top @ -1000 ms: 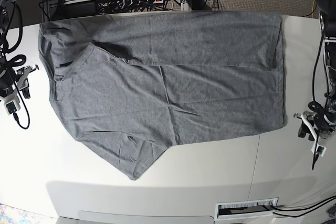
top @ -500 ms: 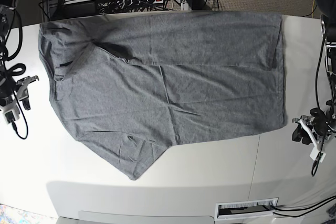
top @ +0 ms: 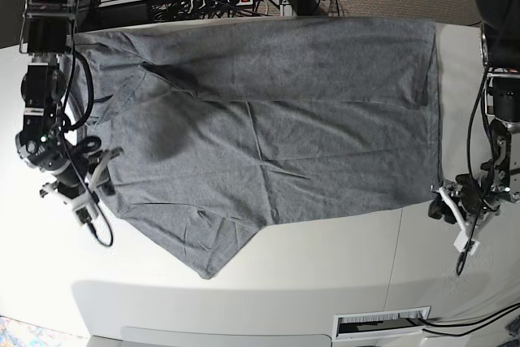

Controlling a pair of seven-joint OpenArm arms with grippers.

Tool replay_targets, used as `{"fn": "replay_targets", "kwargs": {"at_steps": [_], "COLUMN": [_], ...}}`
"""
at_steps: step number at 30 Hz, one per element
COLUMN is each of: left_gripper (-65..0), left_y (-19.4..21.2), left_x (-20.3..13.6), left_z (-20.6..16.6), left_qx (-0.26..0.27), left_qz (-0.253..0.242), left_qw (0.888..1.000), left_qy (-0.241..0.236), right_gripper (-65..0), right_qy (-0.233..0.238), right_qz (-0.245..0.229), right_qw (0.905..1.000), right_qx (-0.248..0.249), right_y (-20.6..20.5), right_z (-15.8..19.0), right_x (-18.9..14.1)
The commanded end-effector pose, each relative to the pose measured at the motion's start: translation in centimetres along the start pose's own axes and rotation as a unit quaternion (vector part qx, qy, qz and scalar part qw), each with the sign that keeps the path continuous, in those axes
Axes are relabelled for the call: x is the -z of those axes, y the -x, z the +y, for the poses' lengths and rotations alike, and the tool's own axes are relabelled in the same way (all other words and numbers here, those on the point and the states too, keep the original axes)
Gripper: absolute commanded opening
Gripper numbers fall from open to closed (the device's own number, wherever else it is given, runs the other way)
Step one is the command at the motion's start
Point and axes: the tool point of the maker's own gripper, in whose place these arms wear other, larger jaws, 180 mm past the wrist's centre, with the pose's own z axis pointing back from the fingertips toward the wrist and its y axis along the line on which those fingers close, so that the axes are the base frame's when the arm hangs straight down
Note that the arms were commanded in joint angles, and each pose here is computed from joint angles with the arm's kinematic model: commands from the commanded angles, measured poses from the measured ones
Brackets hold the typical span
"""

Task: Fold the T-shirt properly
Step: 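Lower both grippers to the shirt's side edges near the hem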

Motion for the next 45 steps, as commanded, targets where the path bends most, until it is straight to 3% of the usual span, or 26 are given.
{"fn": "replay_targets", "kwargs": {"at_steps": [1,5,8,12,17,23,34,45], "left_gripper": [-39.4,-39.4,-39.4,-39.4,-39.4,-39.3,-39.3,-39.3], "left_y": [-2.7,-1.5,-0.5,1.9,3.0,2.4,-1.6,-0.4], "left_x": [-1.2,-1.4,-1.4,-1.0,-0.6,-0.7,-1.1,-1.2], "left_z": [1.8,3.8,4.1,2.8,0.0,-1.0,-0.3,-0.3], "left_qx": [0.002,0.009,0.007,-0.020,-0.048,-0.057,-0.050,-0.042], "left_qz": [-0.030,-0.002,0.017,0.040,0.035,0.021,-0.013,0.027], "left_qw": [0.999,0.997,0.996,0.997,0.998,0.997,0.998,0.998], "left_qy": [-0.025,-0.078,-0.088,-0.058,0.013,0.040,0.036,0.034], "right_gripper": [-42.9,-42.9,-42.9,-42.9,-42.9,-42.9,-42.9,-42.9], "right_qy": [0.020,0.027,0.028,0.028,0.028,0.028,0.028,0.028], "right_qz": [-0.022,-0.010,-0.008,-0.009,-0.009,-0.009,-0.006,-0.007], "right_qw": [0.9996,0.9996,0.9995,0.9995,0.9995,0.9995,0.9996,0.9996], "right_qx": [-0.001,0.007,0.007,0.007,0.007,0.007,0.007,0.007], "right_y": [-1.7,-1.9,-2.0,-2.0,-2.0,-2.0,-1.9,-1.9], "right_z": [-1.9,-3.0,-3.1,-3.1,-3.1,-3.1,-3.1,-3.1], "right_x": [-0.7,-0.5,-0.6,-0.6,-0.6,-0.6,-0.6,-0.6]}}
